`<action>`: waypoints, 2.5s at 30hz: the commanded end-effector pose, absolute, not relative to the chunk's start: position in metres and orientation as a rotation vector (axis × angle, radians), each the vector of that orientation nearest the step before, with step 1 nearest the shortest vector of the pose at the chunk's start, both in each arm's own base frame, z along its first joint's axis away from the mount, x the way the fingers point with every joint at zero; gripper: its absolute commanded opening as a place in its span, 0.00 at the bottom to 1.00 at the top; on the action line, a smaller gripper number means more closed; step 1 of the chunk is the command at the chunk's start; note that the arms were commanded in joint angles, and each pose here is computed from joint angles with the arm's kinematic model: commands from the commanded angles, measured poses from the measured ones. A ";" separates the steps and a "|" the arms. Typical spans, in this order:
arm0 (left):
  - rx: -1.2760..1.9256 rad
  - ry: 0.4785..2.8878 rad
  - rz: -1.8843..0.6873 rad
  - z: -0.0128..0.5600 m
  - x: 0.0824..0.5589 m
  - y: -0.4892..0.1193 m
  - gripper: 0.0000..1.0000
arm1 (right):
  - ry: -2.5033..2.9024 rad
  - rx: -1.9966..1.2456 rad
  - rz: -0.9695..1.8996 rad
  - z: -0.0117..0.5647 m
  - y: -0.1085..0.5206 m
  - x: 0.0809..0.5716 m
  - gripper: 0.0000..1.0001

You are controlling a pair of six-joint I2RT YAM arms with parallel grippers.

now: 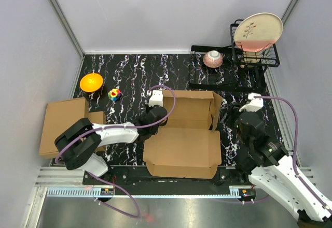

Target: Fold the paper box

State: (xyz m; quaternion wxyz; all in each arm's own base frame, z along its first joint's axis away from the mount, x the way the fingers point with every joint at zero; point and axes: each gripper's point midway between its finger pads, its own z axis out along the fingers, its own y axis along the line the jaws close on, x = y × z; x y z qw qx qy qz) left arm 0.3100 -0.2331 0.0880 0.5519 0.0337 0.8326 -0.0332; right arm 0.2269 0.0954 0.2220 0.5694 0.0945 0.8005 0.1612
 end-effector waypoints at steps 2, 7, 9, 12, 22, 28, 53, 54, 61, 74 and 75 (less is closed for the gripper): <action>0.137 2.027 -0.064 0.069 0.302 -0.229 0.00 | 1.942 0.350 0.211 0.199 0.073 0.231 0.60; 0.143 2.025 -0.095 0.071 0.301 -0.234 0.00 | 2.001 0.309 0.252 0.172 0.090 0.235 0.62; 0.149 2.025 -0.104 0.071 0.301 -0.235 0.00 | 2.023 0.287 0.244 0.167 0.096 0.241 0.63; 0.148 2.020 -0.122 0.072 0.301 -0.237 0.00 | 2.064 0.270 0.230 0.154 0.105 0.249 0.64; 0.164 2.005 -0.178 0.074 0.297 -0.242 0.00 | 2.090 0.244 0.258 0.132 0.124 0.271 0.68; 0.175 2.004 -0.200 0.074 0.296 -0.246 0.00 | 2.074 0.209 0.273 0.125 0.135 0.286 0.71; 0.209 2.000 -0.213 0.088 0.288 -0.253 0.00 | 2.080 0.225 0.014 0.113 0.117 0.316 0.00; 0.213 2.005 -0.205 0.089 0.288 -0.253 0.00 | 2.081 0.230 -0.013 0.113 0.114 0.315 0.00; 0.260 2.067 -0.080 0.098 0.285 -0.248 0.00 | 2.168 0.215 -0.040 0.123 0.112 0.304 0.00; 0.566 2.359 -0.205 0.117 0.242 -0.278 0.12 | 2.485 -0.009 0.200 0.144 0.161 0.269 0.00; 0.605 2.384 -0.207 0.117 0.238 -0.278 0.17 | 2.509 -0.025 0.203 0.141 0.161 0.265 0.02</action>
